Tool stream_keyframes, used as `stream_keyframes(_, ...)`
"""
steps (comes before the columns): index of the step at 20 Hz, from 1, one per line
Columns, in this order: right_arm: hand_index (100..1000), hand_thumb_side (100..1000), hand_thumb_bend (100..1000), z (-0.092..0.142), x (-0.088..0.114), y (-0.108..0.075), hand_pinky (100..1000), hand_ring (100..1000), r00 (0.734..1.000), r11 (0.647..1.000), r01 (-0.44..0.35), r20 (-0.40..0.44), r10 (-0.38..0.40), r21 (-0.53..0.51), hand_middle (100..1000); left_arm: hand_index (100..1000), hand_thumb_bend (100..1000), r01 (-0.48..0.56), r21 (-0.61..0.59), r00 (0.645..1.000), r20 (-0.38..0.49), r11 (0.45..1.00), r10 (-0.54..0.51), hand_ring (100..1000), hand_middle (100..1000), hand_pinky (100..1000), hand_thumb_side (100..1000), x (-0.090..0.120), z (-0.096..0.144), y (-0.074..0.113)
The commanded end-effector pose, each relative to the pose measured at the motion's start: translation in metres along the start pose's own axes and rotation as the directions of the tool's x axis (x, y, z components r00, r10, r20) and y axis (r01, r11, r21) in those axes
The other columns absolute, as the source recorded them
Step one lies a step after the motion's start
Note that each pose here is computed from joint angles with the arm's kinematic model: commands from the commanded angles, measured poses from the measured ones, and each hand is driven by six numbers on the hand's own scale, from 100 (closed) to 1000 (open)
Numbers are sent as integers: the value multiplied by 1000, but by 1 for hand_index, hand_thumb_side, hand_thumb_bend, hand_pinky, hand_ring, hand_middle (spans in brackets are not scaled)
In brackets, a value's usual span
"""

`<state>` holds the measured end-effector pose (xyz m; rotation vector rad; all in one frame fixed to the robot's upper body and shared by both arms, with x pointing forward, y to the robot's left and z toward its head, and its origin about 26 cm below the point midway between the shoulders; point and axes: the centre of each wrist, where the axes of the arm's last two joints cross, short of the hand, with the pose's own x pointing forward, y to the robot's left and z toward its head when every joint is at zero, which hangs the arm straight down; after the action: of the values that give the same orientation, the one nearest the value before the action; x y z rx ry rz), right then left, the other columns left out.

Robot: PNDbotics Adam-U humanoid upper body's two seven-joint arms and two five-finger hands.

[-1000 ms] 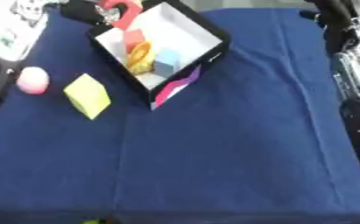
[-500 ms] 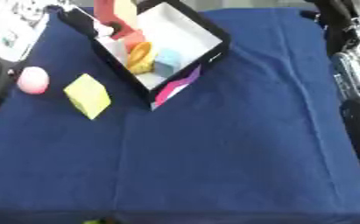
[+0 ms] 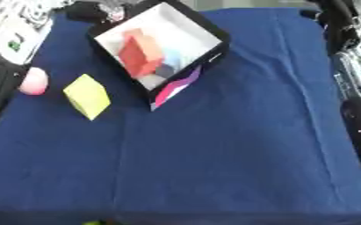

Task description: Pick up objects on the table and place them in the box.

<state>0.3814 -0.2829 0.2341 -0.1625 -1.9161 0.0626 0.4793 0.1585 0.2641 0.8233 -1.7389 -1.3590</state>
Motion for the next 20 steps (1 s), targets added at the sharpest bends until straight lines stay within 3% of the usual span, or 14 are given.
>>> stream_keyframes(1,854,572,162,-2,13,-4,810,887,999,1000,-7,37,7,-1,787,852,100,-15,94,1000,-18,995,17,803,734,868,938,-1,2,18)
stream_keyframes(6,854,569,164,-1,13,-8,811,888,999,1000,-15,39,16,-14,787,862,100,-55,146,998,-22,988,59,796,739,859,806,-11,17,52)
stream_keyframes(14,855,567,167,1,11,-16,813,889,999,999,-36,28,37,-34,788,870,100,-17,120,994,-104,993,29,808,755,858,733,-57,57,99)
stream_keyframes(20,855,565,169,2,11,-18,814,889,999,998,-41,28,42,-38,788,880,100,14,36,988,-153,999,-8,830,773,871,746,-89,85,116)
